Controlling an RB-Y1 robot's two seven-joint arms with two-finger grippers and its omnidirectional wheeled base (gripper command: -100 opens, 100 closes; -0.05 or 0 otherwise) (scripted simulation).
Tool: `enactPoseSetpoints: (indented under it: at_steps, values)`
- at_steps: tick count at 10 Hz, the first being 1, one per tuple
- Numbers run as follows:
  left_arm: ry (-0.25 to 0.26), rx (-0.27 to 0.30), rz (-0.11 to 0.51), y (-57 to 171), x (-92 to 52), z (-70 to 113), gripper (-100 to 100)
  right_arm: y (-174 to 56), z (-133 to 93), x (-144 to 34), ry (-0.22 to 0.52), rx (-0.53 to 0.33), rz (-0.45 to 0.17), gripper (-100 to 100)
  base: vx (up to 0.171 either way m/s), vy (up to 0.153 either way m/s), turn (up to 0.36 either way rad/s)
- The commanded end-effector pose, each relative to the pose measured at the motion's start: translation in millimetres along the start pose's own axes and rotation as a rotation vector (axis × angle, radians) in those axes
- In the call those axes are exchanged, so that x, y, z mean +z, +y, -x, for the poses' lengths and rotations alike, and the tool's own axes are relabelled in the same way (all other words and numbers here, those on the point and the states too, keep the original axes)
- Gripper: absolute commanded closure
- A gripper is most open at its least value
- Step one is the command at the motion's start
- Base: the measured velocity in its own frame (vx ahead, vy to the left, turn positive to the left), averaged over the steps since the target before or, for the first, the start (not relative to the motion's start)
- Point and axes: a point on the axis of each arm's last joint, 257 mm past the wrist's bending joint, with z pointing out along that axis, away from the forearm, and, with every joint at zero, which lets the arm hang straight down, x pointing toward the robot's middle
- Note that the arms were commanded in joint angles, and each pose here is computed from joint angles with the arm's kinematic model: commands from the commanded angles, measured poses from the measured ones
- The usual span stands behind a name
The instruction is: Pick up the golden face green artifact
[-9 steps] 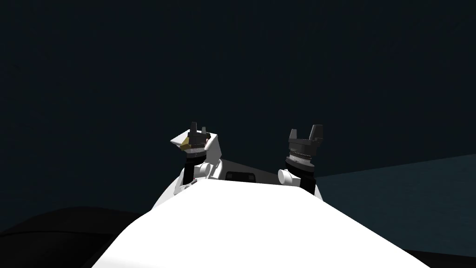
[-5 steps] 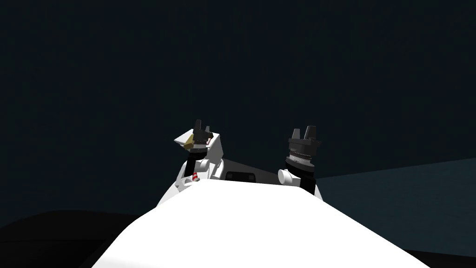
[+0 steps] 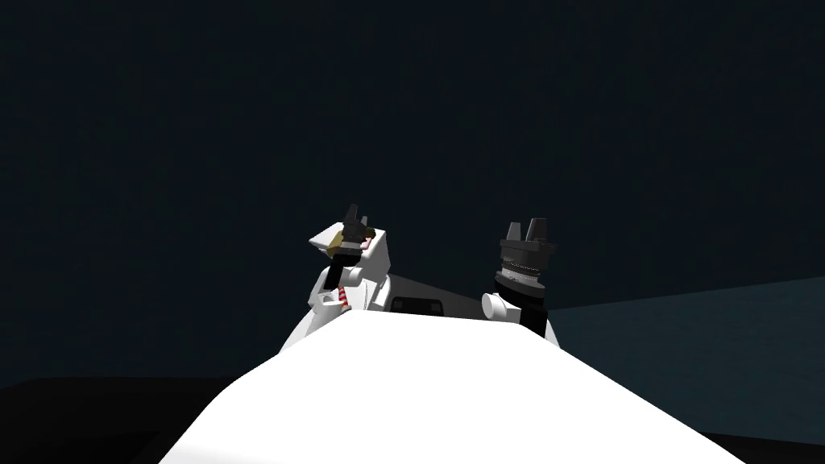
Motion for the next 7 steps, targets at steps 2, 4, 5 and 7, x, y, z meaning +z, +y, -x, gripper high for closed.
enactPoseSetpoints:
  at_steps: [2, 4, 5, 7]
  values:
    - [0.025, 0.027, 0.039, 16, 18.0, 3.5, -100, 0, 0, 0.0, 0.0, 0.0, 0.0, 0, -0.018, 0.051, 0.018]
    - [0.039, 0.048, 0.065, 27, 32.0, 6.9, -100, 0, 0, 0.0, 0.0, 0.0, 0.0, 0, -0.015, 0.053, 0.012]
    - [0.04, 0.046, 0.051, 22, 36.6, 5.6, -100, 0, 0, 0.0, 0.0, 0.0, 0.0, 0, -0.02, 0.052, 0.003]
    - [0.049, 0.068, 0.079, 32, 51.9, 10.6, -100, 0, 0, 0.0, 0.0, 0.0, 0.0, 0, -0.027, 0.056, 0.009]
